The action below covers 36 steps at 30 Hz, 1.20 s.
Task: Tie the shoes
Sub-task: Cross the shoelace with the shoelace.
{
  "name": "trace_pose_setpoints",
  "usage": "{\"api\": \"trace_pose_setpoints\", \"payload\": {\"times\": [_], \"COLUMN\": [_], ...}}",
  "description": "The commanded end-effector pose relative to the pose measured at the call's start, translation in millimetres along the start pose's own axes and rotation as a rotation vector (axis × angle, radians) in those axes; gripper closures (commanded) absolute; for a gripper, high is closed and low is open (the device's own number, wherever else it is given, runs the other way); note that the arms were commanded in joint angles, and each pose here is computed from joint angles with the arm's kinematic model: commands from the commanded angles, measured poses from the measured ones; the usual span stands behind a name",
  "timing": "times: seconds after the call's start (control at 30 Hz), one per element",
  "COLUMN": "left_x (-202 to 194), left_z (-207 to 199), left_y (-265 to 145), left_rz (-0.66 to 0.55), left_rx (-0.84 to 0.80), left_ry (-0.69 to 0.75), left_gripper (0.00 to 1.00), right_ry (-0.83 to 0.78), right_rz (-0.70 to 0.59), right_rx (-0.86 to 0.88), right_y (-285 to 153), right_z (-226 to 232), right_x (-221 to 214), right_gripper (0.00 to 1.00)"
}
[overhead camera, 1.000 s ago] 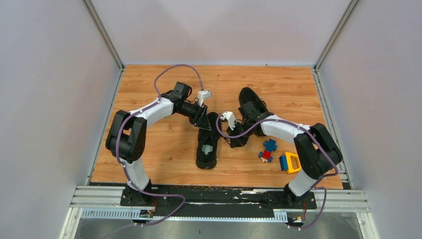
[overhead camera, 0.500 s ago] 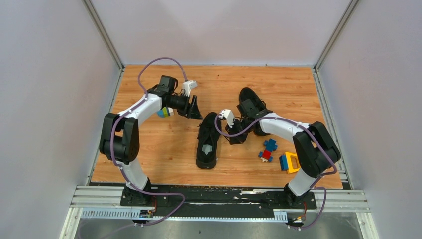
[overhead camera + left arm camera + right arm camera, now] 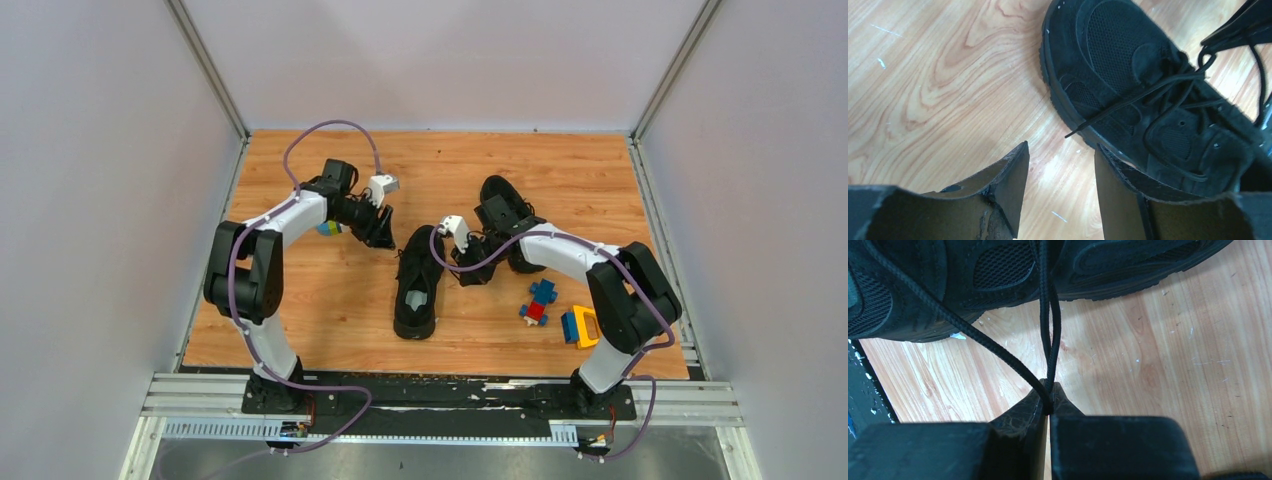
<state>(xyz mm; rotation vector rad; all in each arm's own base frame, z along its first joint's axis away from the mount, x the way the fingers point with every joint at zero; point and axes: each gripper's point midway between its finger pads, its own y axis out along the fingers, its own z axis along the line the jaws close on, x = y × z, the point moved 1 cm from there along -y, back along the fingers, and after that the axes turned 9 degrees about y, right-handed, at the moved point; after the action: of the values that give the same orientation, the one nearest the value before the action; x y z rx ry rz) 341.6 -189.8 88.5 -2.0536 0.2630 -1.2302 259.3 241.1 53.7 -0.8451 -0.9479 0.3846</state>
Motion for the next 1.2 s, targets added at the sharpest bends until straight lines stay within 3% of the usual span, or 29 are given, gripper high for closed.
{"api": "trace_pose_setpoints", "payload": {"times": [0.0,0.6,0.67,0.77,0.9,1.17], "left_x": [-12.4,-12.6,-12.8,-11.9,-8.3,-5.7], "left_z": [1.5,-15.5,-17.4,-21.3,-24.5,-7.1], "left_y": [11.2,40.8,42.5,41.5,28.7,-24.4], "left_rz": [0.031,0.136,0.142,0.138,0.127,0.071], "left_rx": [-0.055,-0.217,-0.243,-0.269,-0.257,-0.113], "left_ry": [0.122,0.15,0.147,0.145,0.151,0.116], "left_gripper": [0.43,0.58,0.64,0.85,1.0,1.0], "right_ry": [-0.032,-0.024,-0.02,-0.021,-0.02,-0.014], "right_rz": [-0.037,-0.04,-0.04,-0.04,-0.037,-0.028], "right_rx": [-0.012,-0.008,-0.005,-0.012,-0.027,-0.042], "right_y": [-3.0,-2.5,-1.9,-2.2,-5.3,-11.9], "right_z": [-5.5,-6.1,-6.1,-7.2,-9.0,-9.3], "right_x": [18.2,23.4,23.7,24.3,22.4,12.5], "right_gripper": [0.99,0.99,1.0,1.0,1.0,1.0]}}
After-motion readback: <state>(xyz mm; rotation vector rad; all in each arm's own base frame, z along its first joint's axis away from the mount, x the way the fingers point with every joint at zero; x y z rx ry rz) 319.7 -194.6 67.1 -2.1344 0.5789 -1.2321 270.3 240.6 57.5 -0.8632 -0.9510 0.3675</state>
